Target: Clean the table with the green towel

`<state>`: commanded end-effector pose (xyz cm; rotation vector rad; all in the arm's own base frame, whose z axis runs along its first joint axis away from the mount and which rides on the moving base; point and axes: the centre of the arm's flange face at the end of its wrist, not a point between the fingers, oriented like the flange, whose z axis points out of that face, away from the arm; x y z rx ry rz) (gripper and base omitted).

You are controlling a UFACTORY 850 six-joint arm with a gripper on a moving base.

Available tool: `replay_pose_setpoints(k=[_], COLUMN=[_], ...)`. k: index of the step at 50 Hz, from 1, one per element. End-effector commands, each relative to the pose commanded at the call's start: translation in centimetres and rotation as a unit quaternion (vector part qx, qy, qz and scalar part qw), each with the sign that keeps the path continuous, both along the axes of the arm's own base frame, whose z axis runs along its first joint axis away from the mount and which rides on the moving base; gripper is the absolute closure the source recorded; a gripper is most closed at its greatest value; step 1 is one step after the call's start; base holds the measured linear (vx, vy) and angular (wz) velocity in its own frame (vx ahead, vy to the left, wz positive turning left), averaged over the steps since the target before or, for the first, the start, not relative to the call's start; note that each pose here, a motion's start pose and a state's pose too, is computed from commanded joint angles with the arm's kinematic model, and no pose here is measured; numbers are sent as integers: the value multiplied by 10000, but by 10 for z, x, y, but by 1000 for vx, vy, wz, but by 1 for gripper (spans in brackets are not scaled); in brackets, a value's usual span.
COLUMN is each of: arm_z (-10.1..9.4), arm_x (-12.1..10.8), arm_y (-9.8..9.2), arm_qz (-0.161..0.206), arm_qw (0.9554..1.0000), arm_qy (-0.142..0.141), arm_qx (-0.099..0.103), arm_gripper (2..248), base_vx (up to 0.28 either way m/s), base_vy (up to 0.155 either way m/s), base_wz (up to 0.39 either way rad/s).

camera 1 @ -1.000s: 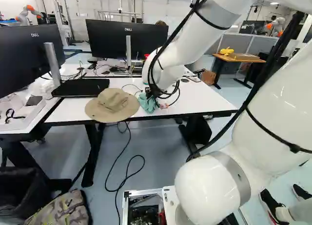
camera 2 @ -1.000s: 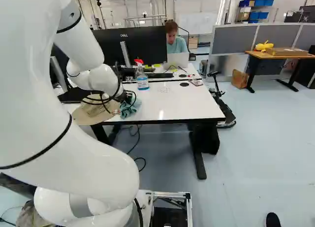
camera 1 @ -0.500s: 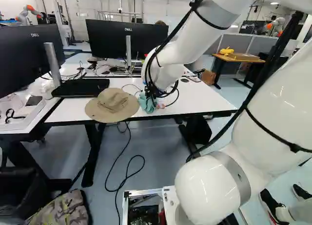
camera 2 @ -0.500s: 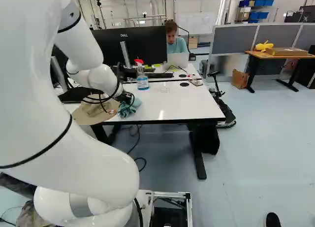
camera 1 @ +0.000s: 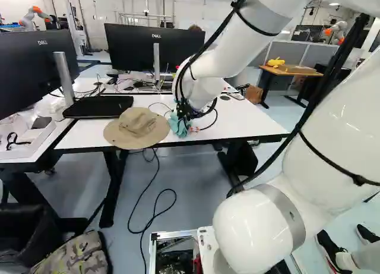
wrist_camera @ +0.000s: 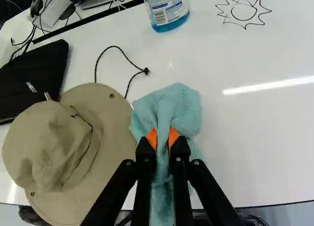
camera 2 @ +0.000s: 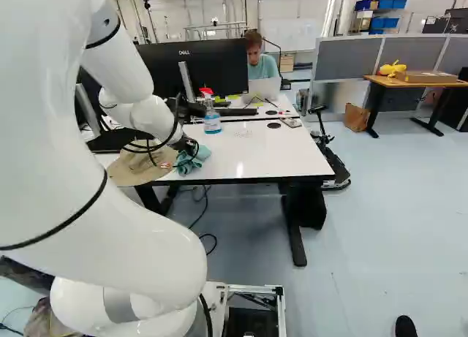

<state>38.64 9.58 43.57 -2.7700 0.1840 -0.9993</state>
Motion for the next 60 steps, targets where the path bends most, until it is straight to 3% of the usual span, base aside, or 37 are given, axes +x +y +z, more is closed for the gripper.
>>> replay_pose_setpoints(k=[16, 44, 60], arm_z=[7, 40, 40], arm_x=[5, 48, 76], arm_y=[-2, -19, -33], arm_qz=[-42, -338, -549], arm_qw=[10000, 9985, 9976], arm_qy=[-73, -416, -418], arm_qx=[18, 91, 82], arm_gripper=[204, 204, 204], base_vx=[0, 0, 0], base_vy=[0, 0, 0], base_wz=[0, 0, 0])
